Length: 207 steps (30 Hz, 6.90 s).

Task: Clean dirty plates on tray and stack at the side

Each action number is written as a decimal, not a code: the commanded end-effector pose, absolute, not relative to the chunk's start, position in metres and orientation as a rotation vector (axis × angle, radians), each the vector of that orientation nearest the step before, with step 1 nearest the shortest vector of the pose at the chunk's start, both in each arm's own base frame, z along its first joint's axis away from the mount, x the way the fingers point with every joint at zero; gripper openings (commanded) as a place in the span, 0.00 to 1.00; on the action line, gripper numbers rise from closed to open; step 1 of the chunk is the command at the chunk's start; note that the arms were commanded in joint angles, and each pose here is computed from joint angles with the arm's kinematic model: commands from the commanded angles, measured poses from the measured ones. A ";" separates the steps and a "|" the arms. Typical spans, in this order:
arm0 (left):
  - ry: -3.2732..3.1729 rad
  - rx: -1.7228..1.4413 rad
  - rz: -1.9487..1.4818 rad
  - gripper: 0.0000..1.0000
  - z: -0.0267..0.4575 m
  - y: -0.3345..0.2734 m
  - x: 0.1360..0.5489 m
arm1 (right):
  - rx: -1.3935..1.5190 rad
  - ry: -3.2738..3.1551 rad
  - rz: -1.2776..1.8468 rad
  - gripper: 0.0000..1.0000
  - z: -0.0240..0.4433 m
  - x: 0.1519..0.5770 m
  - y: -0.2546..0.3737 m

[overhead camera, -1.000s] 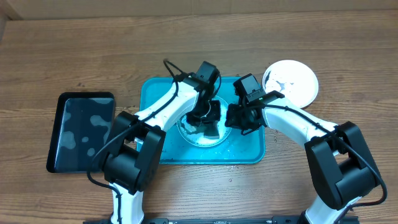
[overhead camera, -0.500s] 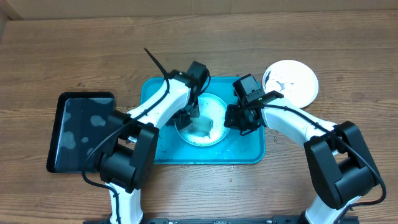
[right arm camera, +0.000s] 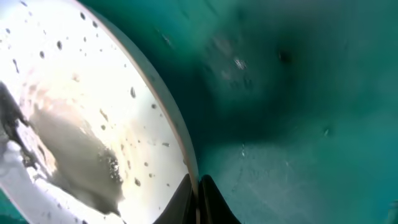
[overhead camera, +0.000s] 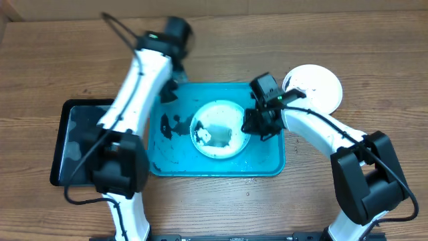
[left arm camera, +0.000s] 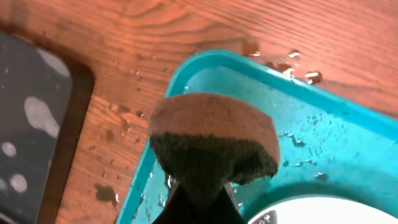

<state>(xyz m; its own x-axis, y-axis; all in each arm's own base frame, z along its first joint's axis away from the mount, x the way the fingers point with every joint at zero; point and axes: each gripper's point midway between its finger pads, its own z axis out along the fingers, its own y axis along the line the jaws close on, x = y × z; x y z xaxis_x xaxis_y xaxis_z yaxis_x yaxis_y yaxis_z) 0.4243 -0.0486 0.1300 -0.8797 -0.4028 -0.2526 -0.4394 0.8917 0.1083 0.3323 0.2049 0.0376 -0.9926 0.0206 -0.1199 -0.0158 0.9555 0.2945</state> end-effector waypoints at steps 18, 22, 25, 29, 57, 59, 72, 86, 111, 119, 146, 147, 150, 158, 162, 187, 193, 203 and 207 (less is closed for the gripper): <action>2.750 -1.577 0.223 0.04 0.079 0.157 0.320 | -0.386 2.335 -0.463 0.04 0.216 0.408 0.211; 2.693 -1.623 0.296 0.04 0.070 0.179 0.312 | -0.413 2.240 -0.630 0.04 0.230 0.401 0.210; 2.659 -1.651 0.318 0.04 0.071 0.191 0.309 | -0.468 2.160 -0.747 0.04 0.243 0.395 0.213; 2.646 -1.687 0.289 0.24 0.070 0.195 0.306 | -0.566 2.098 -0.813 0.04 0.250 0.386 0.226; 2.657 -1.181 -0.181 0.89 0.150 0.156 0.370 | -0.793 2.139 -0.675 0.04 0.231 0.370 0.262; 2.683 -1.182 -0.185 1.00 0.147 0.151 0.367 | -0.794 2.166 -0.665 0.04 0.225 0.372 0.257; 2.697 -1.185 -0.187 1.00 0.146 0.149 0.365 | -0.693 1.793 -1.343 0.04 0.309 0.382 0.212; 2.697 -1.185 -0.185 1.00 0.146 0.149 0.365 | -0.699 2.298 -0.439 0.04 0.208 0.372 0.263; 2.676 -1.176 -0.186 1.00 0.147 0.151 0.370 | 0.750 2.663 0.367 0.04 0.132 0.428 -0.077; 2.675 -1.180 -0.185 1.00 0.147 0.151 0.370 | 0.945 2.622 0.324 0.04 0.074 0.417 -0.087; 2.675 -1.179 -0.184 1.00 0.147 0.151 0.370 | 0.509 2.677 0.722 0.56 0.186 0.360 0.036; 2.675 -1.180 -0.184 1.00 0.147 0.151 0.370 | 0.490 2.679 0.705 0.57 0.193 0.353 0.040; 2.675 -1.180 -0.184 1.00 0.147 0.151 0.370 | 0.407 2.692 0.674 0.75 0.212 0.327 0.059; 2.675 -1.180 -0.184 1.00 0.147 0.151 0.370 | 0.226 2.767 0.719 1.00 0.223 0.289 0.104; 2.675 -1.180 -0.184 1.00 0.147 0.151 0.370 | 0.219 2.775 0.720 1.00 0.222 0.288 0.106; 2.675 -1.180 -0.180 1.00 0.147 0.152 0.370 | 0.269 2.562 0.433 1.00 0.252 0.270 0.063; 2.675 -1.180 -0.180 1.00 0.147 0.152 0.370 | 0.177 2.264 0.443 1.00 0.270 0.255 0.058; 2.675 -1.180 -0.180 1.00 0.147 0.152 0.370 | 0.132 1.878 0.384 1.00 0.240 0.227 0.037; 2.675 -1.180 -0.180 1.00 0.147 0.152 0.370 | 0.138 1.728 0.361 1.00 0.231 0.221 0.029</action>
